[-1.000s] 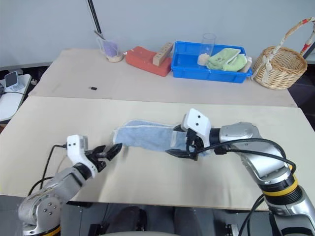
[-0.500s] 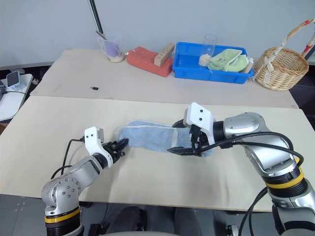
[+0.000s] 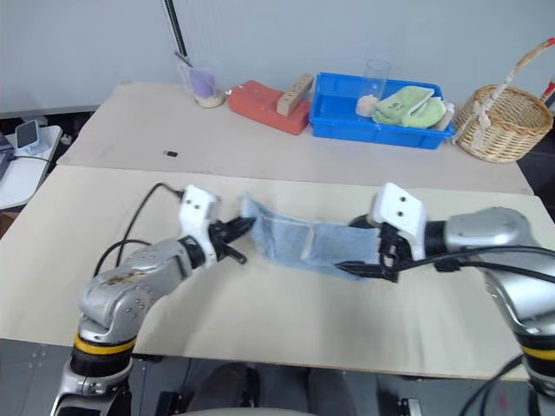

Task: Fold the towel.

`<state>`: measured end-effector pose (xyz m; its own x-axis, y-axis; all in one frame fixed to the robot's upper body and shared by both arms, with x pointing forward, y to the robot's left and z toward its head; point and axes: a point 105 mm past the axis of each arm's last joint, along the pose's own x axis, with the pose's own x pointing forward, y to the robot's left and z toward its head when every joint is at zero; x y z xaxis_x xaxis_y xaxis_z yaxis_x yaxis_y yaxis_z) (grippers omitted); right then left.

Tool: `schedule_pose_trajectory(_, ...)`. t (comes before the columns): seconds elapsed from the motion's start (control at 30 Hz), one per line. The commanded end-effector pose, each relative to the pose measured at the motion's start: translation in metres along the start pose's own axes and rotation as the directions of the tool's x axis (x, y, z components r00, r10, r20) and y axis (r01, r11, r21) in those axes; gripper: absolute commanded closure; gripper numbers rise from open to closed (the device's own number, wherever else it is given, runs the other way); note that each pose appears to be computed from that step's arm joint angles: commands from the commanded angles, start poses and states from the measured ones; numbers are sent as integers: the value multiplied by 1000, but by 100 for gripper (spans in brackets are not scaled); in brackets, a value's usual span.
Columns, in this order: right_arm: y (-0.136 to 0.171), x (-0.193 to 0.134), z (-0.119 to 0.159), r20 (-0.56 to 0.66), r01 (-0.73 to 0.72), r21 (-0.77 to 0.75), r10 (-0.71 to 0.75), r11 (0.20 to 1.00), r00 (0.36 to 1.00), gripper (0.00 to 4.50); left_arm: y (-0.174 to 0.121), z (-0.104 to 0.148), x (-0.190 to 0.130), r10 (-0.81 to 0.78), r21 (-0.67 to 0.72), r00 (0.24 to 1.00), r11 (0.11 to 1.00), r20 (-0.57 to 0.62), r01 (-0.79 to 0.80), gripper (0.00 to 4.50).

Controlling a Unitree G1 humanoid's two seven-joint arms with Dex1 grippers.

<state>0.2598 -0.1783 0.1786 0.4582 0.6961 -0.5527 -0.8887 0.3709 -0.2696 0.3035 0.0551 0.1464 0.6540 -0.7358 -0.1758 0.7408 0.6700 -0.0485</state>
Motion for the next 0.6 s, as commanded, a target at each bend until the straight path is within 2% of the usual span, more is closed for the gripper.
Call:
schedule_pose_trajectory(0.03, 2, -19, 5, -6, 70, -12, -70, 997, 998, 0, -31, 11, 19, -196, 103, 980, 976, 27, 192, 447)
schedule_pose_trajectory(0.2, 12, -26, -1, -25, 115, 19, -115, 993, 993, 0, -50, 11, 53, -331, 186, 944, 928, 14, 322, 447)
schedule_pose_trajectory(0.4, 17, -32, -4, -41, 165, 48, -164, 985, 986, 0, -72, 7, 70, -428, 218, 903, 884, 21, 414, 447)
schedule_pose_trajectory(0.5, 18, -34, -5, -47, 178, 55, -176, 982, 983, 0, -75, 11, 75, -443, 206, 895, 882, 52, 425, 352)
schedule_pose_trajectory(0.6, 19, -36, -7, -54, 190, 61, -187, 980, 981, 0, -82, 19, 77, -485, 201, 871, 863, 79, 463, 211)
